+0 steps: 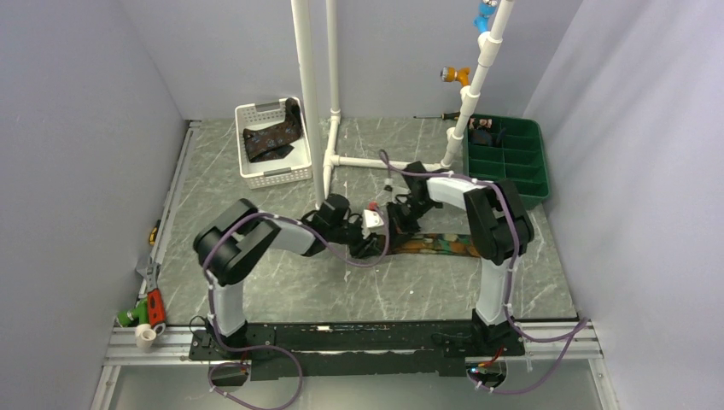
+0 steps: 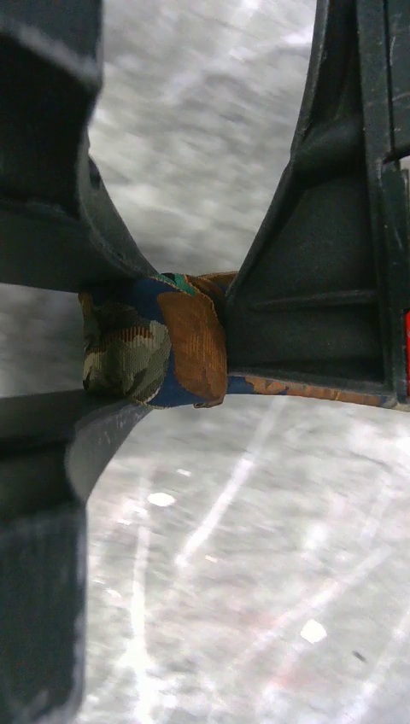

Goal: Roll the ties
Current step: Roll the tie at the center of the board.

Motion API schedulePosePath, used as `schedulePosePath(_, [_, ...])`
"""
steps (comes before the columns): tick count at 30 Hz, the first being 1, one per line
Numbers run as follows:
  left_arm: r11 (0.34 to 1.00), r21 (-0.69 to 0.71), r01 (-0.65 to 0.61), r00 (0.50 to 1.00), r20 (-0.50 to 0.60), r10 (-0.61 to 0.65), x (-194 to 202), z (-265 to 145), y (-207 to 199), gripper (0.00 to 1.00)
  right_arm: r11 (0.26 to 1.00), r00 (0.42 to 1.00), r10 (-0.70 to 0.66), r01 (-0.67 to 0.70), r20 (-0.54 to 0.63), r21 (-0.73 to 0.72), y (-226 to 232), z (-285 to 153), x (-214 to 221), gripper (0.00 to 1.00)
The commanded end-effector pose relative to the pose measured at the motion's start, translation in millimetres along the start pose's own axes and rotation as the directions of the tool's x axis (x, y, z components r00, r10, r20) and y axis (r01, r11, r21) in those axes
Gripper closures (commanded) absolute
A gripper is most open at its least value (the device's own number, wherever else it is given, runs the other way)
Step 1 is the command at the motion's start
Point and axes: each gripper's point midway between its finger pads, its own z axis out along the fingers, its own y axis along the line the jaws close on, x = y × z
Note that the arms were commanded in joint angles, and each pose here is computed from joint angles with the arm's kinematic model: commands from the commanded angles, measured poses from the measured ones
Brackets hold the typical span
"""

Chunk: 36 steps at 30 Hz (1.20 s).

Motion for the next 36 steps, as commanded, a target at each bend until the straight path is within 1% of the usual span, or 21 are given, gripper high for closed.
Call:
schedulePosePath(1, [1.000,-0.020,-0.016,0.990,-0.140,0.013,30.1,-40.2,-12.8,0.52,0.970,0.957,-0.242,0.235,0.158,0.057,0.1,43.5,-57.7,1.00])
schedulePosePath(2, [1.000,-0.017,-0.017,0.990,-0.141,0.014,30.6,-43.0,-15.3,0.44,0.970,0.957,-0.243,0.238,0.162,0.050,1.2,43.9,-57.9,1.00])
schedulePosePath(3, [1.000,-0.011,-0.014,0.991,-0.136,0.013,30.1,-43.8,-17.7,0.41,0.970,0.958,-0.241,0.237,0.156,0.045,1.3,45.3,-55.1,1.00])
schedulePosePath(4, [1.000,-0.004,-0.009,0.992,-0.129,0.008,29.6,-43.4,-19.6,0.39,0.972,0.960,-0.235,0.231,0.152,0.043,0.3,46.3,-52.3,1.00])
schedulePosePath(8, [0.998,-0.039,0.041,0.995,-0.091,-0.045,28.2,-36.2,-9.9,0.37,0.986,0.985,-0.153,0.146,0.082,0.085,-22.6,54.9,-24.2,1.00])
schedulePosePath(10, [0.996,-0.064,0.064,0.996,-0.054,-0.067,25.1,-33.7,-0.9,0.36,0.991,0.993,-0.101,0.095,0.063,0.096,-33.9,54.6,-10.8,1.00])
schedulePosePath(13, [0.996,-0.072,0.061,0.998,0.023,-0.060,14.7,-33.0,7.8,0.34,0.996,0.997,-0.056,0.052,0.053,0.074,-41.4,53.7,2.1,1.00])
schedulePosePath(16, [0.998,-0.048,0.033,0.997,0.072,-0.030,3.7,-29.4,9.3,0.34,0.998,0.997,-0.049,0.047,0.062,0.037,-39.2,54.2,-0.2,1.00])
schedulePosePath(18, [1.000,-0.028,0.011,0.996,0.090,-0.009,-1.2,-25.2,10.7,0.37,0.999,0.996,-0.052,0.051,0.070,0.016,-34.9,55.4,-4.8,1.00])
schedulePosePath(20, [1.000,-0.010,-0.007,0.997,0.080,0.007,2.7,-20.8,11.1,0.47,0.999,0.996,-0.050,0.049,0.076,0.004,-32.7,55.1,-9.3,1.00])
schedulePosePath(22, [1.000,-0.010,-0.028,0.999,0.037,0.028,15.0,-18.5,12.3,0.60,0.998,0.995,-0.054,0.055,0.082,-0.006,-29.9,52.3,-11.6,1.00])
schedulePosePath(25, [1.000,-0.006,-0.020,0.998,-0.065,0.019,33.6,-22.6,11.8,0.73,0.999,0.995,-0.037,0.040,0.096,-0.024,-26.5,36.8,-15.1,1.00])
schedulePosePath(26, [1.000,-0.006,-0.009,0.994,-0.109,0.008,42.1,-25.6,10.7,0.76,0.999,0.994,-0.025,0.029,0.102,-0.039,-24.0,27.3,-17.1,0.98])
schedulePosePath(28, [1.000,-0.013,0.011,0.984,-0.177,-0.013,55.0,-32.4,7.7,0.80,0.996,0.991,0.010,0.002,0.131,-0.092,-15.9,2.7,-22.2,0.88])
schedulePosePath(30, [0.999,-0.019,0.027,0.976,-0.215,-0.031,60.8,-35.1,5.3,0.82,0.989,0.984,0.045,-0.019,0.174,-0.148,-8.6,-23.7,-26.5,0.67])
schedulePosePath(31, [0.999,-0.021,0.033,0.971,-0.238,-0.037,63.3,-34.8,4.4,0.83,0.985,0.982,0.051,-0.019,0.184,-0.173,-3.4,-31.9,-26.0,0.59])
schedulePosePath(32, [0.999,-0.015,0.028,0.965,-0.260,-0.031,64.9,-32.7,1.9,0.83,0.980,0.981,0.052,-0.014,0.186,-0.198,3.4,-38.3,-25.1,0.55])
schedulePosePath(34, [1.000,-0.017,0.017,0.957,-0.289,-0.021,68.1,-30.8,0.0,0.83,0.969,0.981,0.044,0.004,0.189,-0.247,17.9,-45.6,-24.5,0.50])
schedulePosePath(36, [1.000,-0.012,0.011,0.952,-0.306,-0.015,69.9,-28.8,-2.3,0.83,0.957,0.980,0.053,0.004,0.189,-0.289,28.8,-44.8,-26.5,0.47])
